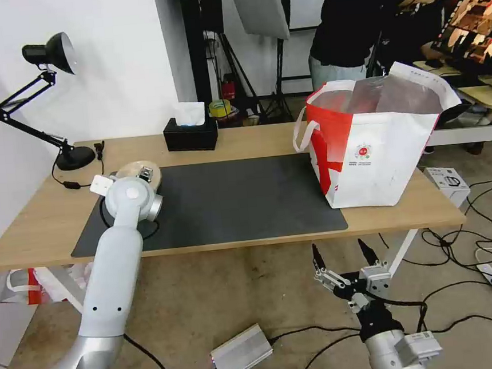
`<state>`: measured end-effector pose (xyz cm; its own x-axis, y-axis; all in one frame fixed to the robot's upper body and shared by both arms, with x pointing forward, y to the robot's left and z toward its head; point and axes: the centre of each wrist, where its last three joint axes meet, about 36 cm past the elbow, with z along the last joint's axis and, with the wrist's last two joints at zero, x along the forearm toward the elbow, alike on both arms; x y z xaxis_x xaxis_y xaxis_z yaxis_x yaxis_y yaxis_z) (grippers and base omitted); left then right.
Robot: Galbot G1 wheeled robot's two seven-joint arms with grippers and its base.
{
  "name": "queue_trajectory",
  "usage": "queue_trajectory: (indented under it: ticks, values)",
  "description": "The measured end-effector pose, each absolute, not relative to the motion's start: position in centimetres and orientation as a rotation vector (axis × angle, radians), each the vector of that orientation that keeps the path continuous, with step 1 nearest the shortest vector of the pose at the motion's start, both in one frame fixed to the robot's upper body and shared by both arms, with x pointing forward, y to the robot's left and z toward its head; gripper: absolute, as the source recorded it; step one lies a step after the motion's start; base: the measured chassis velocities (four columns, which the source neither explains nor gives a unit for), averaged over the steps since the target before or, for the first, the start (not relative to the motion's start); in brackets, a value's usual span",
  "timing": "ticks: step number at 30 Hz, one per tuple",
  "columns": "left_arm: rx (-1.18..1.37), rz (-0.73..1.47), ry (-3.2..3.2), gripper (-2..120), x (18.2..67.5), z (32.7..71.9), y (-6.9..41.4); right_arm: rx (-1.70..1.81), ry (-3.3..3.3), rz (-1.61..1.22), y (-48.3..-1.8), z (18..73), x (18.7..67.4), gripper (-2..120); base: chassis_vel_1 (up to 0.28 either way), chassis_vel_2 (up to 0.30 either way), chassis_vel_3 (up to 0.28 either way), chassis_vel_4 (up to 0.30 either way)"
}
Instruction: Pick up the trash from the table and place it into the takeout bag.
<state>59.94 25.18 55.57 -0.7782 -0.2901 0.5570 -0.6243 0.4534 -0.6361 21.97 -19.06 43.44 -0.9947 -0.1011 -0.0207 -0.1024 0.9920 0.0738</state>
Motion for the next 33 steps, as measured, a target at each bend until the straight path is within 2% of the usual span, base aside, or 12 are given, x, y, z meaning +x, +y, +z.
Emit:
queue_trajectory:
  ticks: [14, 16, 17, 19, 21, 24, 25, 28, 30, 33]
  values:
    - [0.775, 1.257, -2.329, 99, 61.5, 55.5, 24.7, -0.159, 3.118, 0.117, -19.1, 43.4, 22.0, 100, 0.0, 0.0, 0.0, 0.0]
    - [0.771, 1.264, -2.332, 91, 61.5, 55.5, 24.6, -0.159, 3.118, 0.117, -19.1, 43.4, 22.0, 100, 0.0, 0.0, 0.0, 0.0]
    - [0.771, 1.264, -2.332, 91, 61.5, 55.5, 24.6, -0.159, 3.118, 0.117, -19.1, 43.4, 22.0, 100, 0.0, 0.0, 0.0, 0.0]
    - [0.771, 1.267, -2.331, 80, 61.5, 55.4, 24.7, -0.159, 3.118, 0.117, -19.1, 43.4, 22.0, 100, 0.0, 0.0, 0.0, 0.0]
    - [0.771, 1.268, -2.331, 77, 61.5, 55.4, 24.7, -0.159, 3.118, 0.117, -19.1, 43.4, 22.0, 100, 0.0, 0.0, 0.0, 0.0]
    - [0.767, 1.286, -2.337, 61, 61.4, 55.6, 24.8, -0.159, 3.118, 0.117, -19.1, 43.4, 22.0, 100, 0.0, 0.0, 0.0, 0.0]
    - [0.767, 1.286, -2.337, 61, 61.4, 55.6, 24.8, -0.159, 3.118, 0.117, -19.1, 43.4, 22.0, 100, 0.0, 0.0, 0.0, 0.0]
    - [0.764, 1.301, -2.339, 46, 61.3, 55.5, 24.8, -0.159, 3.118, 0.117, -19.1, 43.4, 22.0, 100, 0.0, 0.0, 0.0, 0.0]
    - [0.763, 1.305, -2.34, 42, 61.2, 55.5, 24.8, -0.159, 3.118, 0.117, -19.1, 43.4, 22.0, 100, 0.0, 0.0, 0.0, 0.0]
    - [0.76, 1.309, -2.34, 28, 61.1, 55.5, 24.7, -0.159, 3.118, 0.117, -19.1, 43.4, 22.0, 100, 0.0, 0.0, 0.0, 0.0]
